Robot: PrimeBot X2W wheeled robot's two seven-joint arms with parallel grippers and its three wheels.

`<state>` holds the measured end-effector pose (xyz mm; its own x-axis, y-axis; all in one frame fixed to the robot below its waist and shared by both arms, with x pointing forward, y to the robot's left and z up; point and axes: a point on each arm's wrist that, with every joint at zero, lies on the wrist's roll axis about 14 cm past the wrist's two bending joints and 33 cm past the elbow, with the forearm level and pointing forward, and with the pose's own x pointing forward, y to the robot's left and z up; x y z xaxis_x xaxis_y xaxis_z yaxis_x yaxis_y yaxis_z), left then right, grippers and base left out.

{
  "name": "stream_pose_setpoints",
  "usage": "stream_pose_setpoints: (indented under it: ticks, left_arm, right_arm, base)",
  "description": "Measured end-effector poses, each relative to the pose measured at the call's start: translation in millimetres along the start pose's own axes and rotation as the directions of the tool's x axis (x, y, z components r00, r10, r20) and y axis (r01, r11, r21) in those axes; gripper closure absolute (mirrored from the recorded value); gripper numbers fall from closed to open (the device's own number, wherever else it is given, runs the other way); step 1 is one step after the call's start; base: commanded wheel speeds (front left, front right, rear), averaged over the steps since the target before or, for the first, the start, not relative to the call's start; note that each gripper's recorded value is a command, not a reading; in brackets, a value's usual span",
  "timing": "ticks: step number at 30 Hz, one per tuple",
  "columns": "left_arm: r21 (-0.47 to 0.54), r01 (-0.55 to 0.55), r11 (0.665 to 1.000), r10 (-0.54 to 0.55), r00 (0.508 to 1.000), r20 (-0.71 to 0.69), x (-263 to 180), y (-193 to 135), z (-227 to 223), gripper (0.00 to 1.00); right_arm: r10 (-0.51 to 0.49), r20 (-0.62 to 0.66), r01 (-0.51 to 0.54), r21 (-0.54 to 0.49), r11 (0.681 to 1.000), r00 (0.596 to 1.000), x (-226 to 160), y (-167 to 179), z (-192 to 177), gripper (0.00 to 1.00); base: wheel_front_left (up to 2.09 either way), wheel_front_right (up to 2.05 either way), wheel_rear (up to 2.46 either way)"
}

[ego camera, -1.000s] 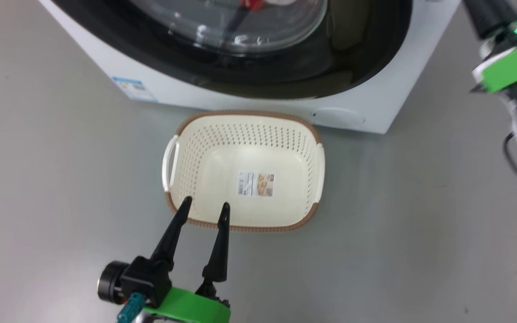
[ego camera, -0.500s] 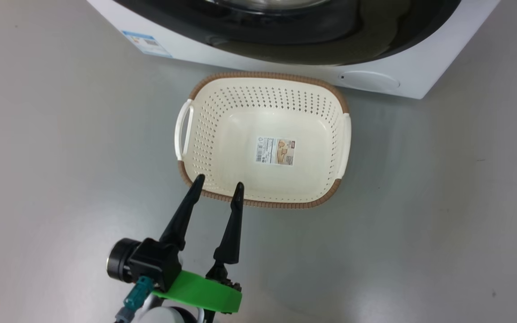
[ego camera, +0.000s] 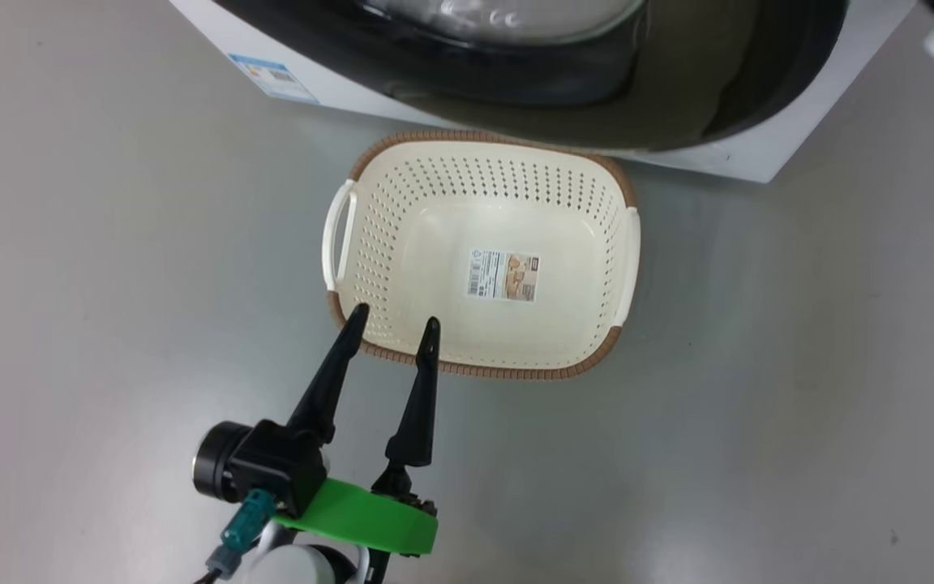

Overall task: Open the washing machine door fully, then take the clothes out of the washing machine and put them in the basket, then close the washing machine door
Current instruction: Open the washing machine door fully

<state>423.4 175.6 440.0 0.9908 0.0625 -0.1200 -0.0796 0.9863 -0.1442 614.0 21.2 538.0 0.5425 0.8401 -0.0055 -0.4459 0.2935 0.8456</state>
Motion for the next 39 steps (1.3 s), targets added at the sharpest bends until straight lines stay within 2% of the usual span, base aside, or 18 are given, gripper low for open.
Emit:
stream_pose_setpoints:
  ticks: [16, 30, 39]
  left_arm:
    - [-0.012, 0.008, 1.0, -0.007, 0.999, 0.044, -24, -2, 19, 0.0]
    - [-0.011, 0.008, 1.0, -0.007, 0.997, 0.082, -40, -1, 32, 0.0]
    - [-0.01, 0.007, 1.0, -0.006, 0.997, 0.082, -46, 0, 31, 0.0]
  right_arm:
    - [0.0, -0.128, 0.0, 0.0, 1.0, 0.992, -19, 33, -62, 1.0]
    - [0.054, -0.206, -0.049, 0.028, 0.998, 0.977, -34, 66, -104, 1.0]
    - [0.075, -0.229, -0.064, 0.055, 0.996, 0.971, -37, 75, -119, 1.0]
  base:
    - [0.0, 0.0, 0.0]
    - [0.0, 0.0, 0.0]
    - [0.0, 0.0, 0.0]
